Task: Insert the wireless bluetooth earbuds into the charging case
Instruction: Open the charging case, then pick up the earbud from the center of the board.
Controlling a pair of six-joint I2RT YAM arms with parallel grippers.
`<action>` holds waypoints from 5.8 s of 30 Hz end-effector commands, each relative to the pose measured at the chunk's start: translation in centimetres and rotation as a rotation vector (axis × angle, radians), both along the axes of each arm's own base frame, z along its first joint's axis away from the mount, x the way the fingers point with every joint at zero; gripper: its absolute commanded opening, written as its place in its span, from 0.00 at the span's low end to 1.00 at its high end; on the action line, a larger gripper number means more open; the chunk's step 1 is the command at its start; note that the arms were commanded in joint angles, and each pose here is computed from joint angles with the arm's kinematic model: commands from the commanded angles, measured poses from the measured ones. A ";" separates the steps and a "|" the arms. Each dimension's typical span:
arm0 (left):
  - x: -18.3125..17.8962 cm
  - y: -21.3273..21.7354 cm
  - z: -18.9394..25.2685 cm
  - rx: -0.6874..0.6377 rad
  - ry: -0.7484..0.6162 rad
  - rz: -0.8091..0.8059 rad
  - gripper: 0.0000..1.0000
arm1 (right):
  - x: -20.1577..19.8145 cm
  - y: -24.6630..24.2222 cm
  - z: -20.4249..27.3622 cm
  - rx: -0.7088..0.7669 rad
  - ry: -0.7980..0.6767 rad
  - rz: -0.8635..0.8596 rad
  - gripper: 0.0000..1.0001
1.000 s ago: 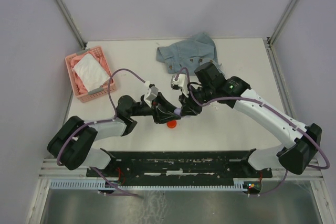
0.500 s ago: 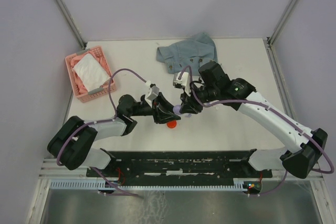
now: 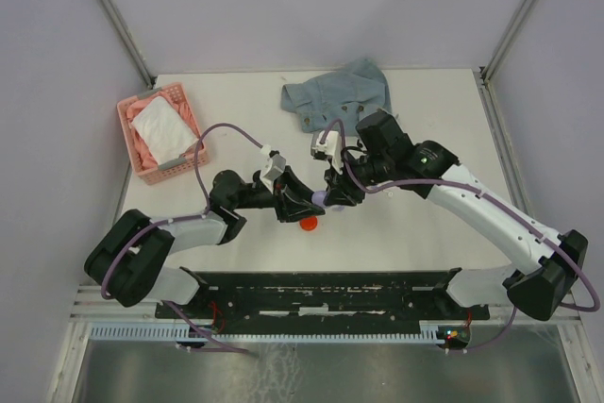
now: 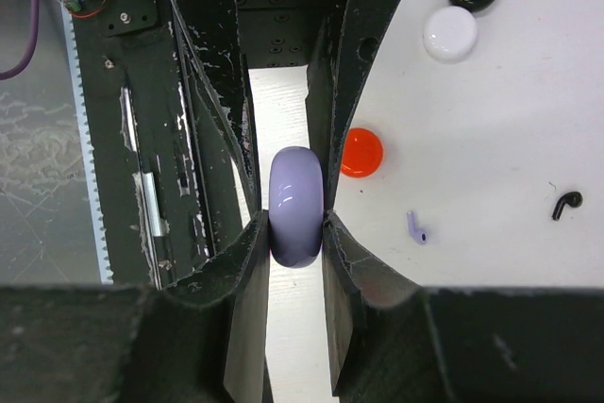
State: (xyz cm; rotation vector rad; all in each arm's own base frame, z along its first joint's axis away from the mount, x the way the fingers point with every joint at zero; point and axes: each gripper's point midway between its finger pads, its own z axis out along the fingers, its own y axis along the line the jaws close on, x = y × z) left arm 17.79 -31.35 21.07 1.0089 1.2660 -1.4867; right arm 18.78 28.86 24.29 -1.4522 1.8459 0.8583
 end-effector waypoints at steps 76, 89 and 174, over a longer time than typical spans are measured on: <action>0.8 1.3 1.3 0.001 -0.200 0.235 0.03 | 0.9 0.4 2.0 0.127 -0.086 -0.065 0.73; 0.2 0.9 2.5 -0.041 -0.167 0.191 0.03 | 1.5 1.0 0.2 0.100 -0.056 -0.066 0.74; 6.7 8.2 -4.2 0.124 -0.095 0.731 0.03 | 11.3 -4.5 -21.8 -0.396 0.125 -1.030 0.70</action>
